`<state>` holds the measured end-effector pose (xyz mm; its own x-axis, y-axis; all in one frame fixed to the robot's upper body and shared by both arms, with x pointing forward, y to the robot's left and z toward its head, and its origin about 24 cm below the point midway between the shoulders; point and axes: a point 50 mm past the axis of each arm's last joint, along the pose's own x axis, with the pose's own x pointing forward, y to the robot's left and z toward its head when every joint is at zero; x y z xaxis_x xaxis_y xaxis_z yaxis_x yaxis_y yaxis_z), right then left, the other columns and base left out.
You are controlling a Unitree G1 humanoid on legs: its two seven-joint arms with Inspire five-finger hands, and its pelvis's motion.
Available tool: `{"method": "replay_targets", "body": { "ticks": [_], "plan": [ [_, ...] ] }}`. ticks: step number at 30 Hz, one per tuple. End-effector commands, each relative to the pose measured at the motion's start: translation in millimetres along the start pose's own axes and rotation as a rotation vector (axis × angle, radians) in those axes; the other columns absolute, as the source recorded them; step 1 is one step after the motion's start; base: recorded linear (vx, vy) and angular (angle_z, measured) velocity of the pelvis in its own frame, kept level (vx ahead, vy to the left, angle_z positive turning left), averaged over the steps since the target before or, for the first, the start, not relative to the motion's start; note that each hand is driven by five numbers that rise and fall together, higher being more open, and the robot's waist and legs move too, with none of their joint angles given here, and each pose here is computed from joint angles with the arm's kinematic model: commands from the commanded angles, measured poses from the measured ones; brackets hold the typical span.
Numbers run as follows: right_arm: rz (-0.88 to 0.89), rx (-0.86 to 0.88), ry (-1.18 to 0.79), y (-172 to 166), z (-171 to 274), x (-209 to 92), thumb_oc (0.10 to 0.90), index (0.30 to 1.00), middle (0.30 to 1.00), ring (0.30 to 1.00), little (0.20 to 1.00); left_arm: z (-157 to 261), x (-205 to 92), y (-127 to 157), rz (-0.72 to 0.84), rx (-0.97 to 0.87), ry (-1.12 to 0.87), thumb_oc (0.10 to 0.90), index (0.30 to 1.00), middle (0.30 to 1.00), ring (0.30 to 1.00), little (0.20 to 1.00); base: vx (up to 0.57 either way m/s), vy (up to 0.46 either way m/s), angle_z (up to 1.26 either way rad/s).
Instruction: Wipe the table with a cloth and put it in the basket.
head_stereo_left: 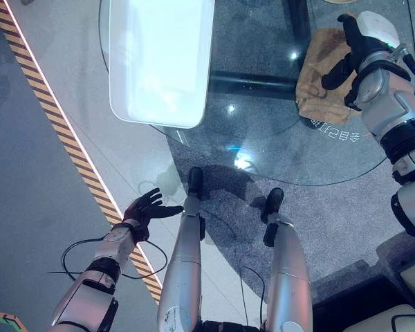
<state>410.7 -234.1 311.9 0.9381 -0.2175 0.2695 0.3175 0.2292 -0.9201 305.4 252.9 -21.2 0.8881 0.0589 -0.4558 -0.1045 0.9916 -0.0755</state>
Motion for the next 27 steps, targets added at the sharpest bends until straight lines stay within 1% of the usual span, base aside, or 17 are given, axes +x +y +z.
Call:
{"method": "replay_targets", "body": {
  "ticks": [1, 11, 16, 22, 27],
  "plan": [
    [-0.16, -0.098, -0.03, -59.5, 7.8, 3.0, 0.8, 0.9, 0.9, 0.9, 0.9, -10.4, -9.4, 19.7, 0.032, 0.041, 0.025, 0.8, 0.9, 0.9, 0.9, 0.9, 0.0, 0.0, 0.0],
    [-0.18, -0.169, -0.018, -60.5, 6.4, 3.3, 0.8, 0.9, 0.9, 0.9, 0.9, -10.8, -9.4, 17.4, 0.022, 0.044, 0.023, 0.8, 0.9, 0.9, 0.9, 0.9, 0.0, 0.0, 0.0],
    [-0.242, -0.261, -0.015, -67.8, 6.1, 2.6, 0.8, 0.9, 0.9, 0.9, 0.9, -11.7, -10.1, 19.0, 0.025, 0.042, 0.022, 0.8, 0.9, 0.9, 0.9, 0.9, 0.0, 0.0, 0.0],
    [-0.326, -0.292, 0.009, -80.8, 3.5, 1.5, 0.8, 0.9, 0.9, 0.9, 0.9, -9.4, -10.7, 22.8, 0.027, 0.046, 0.021, 0.8, 0.9, 0.9, 0.9, 0.9, 0.0, 0.0, 0.0],
    [-0.333, -0.283, 0.03, -84.3, 1.2, 1.2, 0.8, 0.9, 0.9, 0.9, 0.9, -9.0, -10.5, 22.7, 0.027, 0.045, 0.021, 0.8, 0.9, 0.9, 0.9, 0.9, 0.01, -0.005, 0.03]
  ]
}}
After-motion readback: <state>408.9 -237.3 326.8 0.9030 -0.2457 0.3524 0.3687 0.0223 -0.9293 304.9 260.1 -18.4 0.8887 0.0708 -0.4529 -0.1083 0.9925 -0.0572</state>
